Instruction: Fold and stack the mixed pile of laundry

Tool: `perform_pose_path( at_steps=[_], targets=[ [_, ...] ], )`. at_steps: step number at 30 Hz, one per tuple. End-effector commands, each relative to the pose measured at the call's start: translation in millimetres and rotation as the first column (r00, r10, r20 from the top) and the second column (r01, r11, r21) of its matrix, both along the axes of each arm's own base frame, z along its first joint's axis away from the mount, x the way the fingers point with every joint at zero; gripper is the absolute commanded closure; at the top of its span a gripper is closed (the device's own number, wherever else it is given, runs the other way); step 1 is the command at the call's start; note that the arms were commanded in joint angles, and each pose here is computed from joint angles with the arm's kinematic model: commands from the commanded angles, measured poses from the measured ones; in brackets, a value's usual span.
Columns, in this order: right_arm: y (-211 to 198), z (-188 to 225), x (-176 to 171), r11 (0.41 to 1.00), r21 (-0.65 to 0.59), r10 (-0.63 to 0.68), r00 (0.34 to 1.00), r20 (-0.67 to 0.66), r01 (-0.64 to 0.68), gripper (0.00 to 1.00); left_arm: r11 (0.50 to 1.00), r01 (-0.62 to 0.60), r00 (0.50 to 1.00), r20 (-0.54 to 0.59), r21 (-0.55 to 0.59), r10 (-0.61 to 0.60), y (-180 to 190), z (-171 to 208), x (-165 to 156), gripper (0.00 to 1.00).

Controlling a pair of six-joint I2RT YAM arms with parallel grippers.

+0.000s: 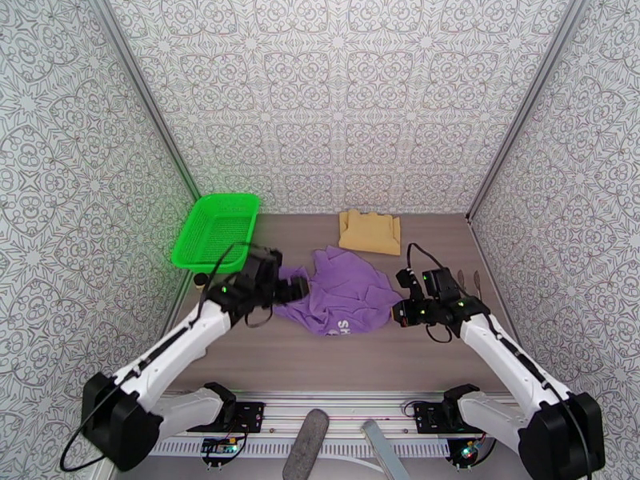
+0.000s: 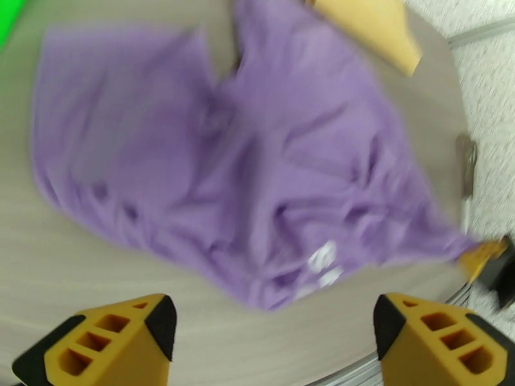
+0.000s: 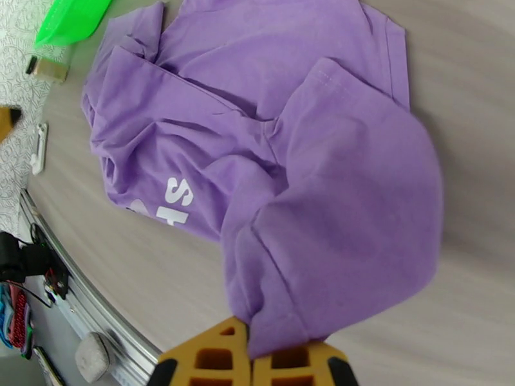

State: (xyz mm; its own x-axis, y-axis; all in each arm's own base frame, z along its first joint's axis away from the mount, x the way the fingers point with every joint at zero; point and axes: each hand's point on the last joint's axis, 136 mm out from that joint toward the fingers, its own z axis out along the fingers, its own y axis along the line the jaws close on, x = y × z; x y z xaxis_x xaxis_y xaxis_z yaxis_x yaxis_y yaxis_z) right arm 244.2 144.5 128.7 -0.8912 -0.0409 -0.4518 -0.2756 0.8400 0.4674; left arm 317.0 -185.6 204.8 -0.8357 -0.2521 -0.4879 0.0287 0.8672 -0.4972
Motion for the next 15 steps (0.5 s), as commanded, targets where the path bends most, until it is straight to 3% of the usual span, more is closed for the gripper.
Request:
perform_pose_path(
  at_steps=[1, 4, 6, 10, 15],
  targets=[
    [6.9, -4.9, -0.6, 0.998, 0.057, -0.035, 0.999, -0.02, 0.036, 1.0, 0.995, 0.047, 0.995, -0.092, 0.083, -0.039, -11.8, -22.4, 27.1, 0.28],
    [6.7, -8.4, -0.6, 0.998, 0.056, -0.04, 0.999, -0.028, 0.042, 1.0, 0.987, 0.107, 0.977, -0.197, 0.116, -0.083, -35.9, -52.8, 53.3, 0.36],
    [7.7, -7.6, -1.7, 0.998, 0.059, -0.036, 0.999, -0.029, 0.037, 1.0, 0.971, 0.114, 0.962, -0.268, 0.212, -0.054, -38.5, -79.8, 64.3, 0.36],
    [6.6, -6.0, -4.9, 0.998, 0.054, -0.031, 0.999, -0.022, 0.032, 1.0, 0.931, 0.119, 0.942, -0.335, 0.345, 0.004, -35.5, -105.3, 62.9, 0.22],
    [4.5, -8.3, -7.7, 0.999, 0.042, -0.024, 1.0, -0.02, 0.025, 1.0, 0.888, 0.101, 0.927, -0.366, 0.448, 0.079, -25.3, -112.0, 48.6, 0.19]
  ],
)
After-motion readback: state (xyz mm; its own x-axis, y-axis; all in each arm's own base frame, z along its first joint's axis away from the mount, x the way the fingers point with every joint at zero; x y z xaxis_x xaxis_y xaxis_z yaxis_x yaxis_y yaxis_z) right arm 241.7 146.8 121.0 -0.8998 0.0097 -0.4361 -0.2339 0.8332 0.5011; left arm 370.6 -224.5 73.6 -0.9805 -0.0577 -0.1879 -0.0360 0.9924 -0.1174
